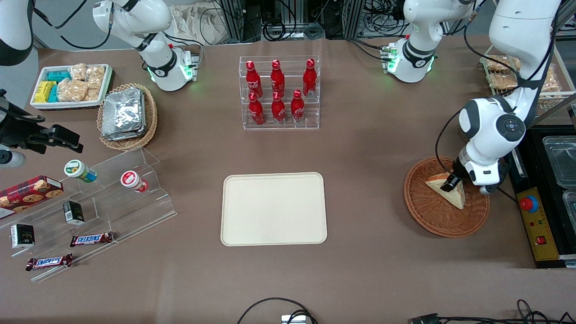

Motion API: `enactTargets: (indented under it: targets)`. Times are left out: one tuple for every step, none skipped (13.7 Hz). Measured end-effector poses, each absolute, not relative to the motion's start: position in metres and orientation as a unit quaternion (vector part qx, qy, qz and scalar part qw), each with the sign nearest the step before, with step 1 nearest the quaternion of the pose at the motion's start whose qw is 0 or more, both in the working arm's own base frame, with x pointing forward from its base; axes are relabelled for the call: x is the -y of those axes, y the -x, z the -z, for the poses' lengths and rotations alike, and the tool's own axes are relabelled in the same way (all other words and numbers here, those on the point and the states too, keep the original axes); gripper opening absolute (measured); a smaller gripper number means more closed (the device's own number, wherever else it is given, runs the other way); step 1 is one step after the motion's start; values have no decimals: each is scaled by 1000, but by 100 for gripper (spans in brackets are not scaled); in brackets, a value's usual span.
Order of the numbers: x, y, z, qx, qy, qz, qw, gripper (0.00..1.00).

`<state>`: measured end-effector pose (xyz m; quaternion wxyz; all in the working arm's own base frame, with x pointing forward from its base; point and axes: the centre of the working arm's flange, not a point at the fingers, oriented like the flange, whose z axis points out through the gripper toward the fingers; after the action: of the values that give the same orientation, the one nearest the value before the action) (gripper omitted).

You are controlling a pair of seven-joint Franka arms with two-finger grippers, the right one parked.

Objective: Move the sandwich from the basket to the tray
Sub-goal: 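Lower the open left gripper and close it on the sandwich, then lift the sandwich out of the basket with the left gripper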

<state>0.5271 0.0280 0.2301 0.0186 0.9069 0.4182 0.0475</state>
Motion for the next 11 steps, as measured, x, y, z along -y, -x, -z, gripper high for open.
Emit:
enactTargets:
  targets:
    - [-28,-528,-231,-420,-906,-48,19,42]
    - [-27,-528,-231,-421,-905,-49,20,38]
    - [-26,-529,-232,-421,-905,-50,20,37]
    - [-26,-530,-234,-421,-905,-53,21,36]
    - [-25,-533,-238,-420,-906,-57,23,35]
    - [-23,-535,-244,-417,-906,-63,25,35]
    - [-21,-537,-251,-410,-909,-68,24,34]
    - [-18,-537,-260,-395,-916,-70,16,31]
    - [-14,-538,-271,-378,-923,-68,5,25]
    - [-11,-540,-285,-361,-930,-66,-4,21]
    - [-7,-541,-299,-340,-938,-66,-10,21]
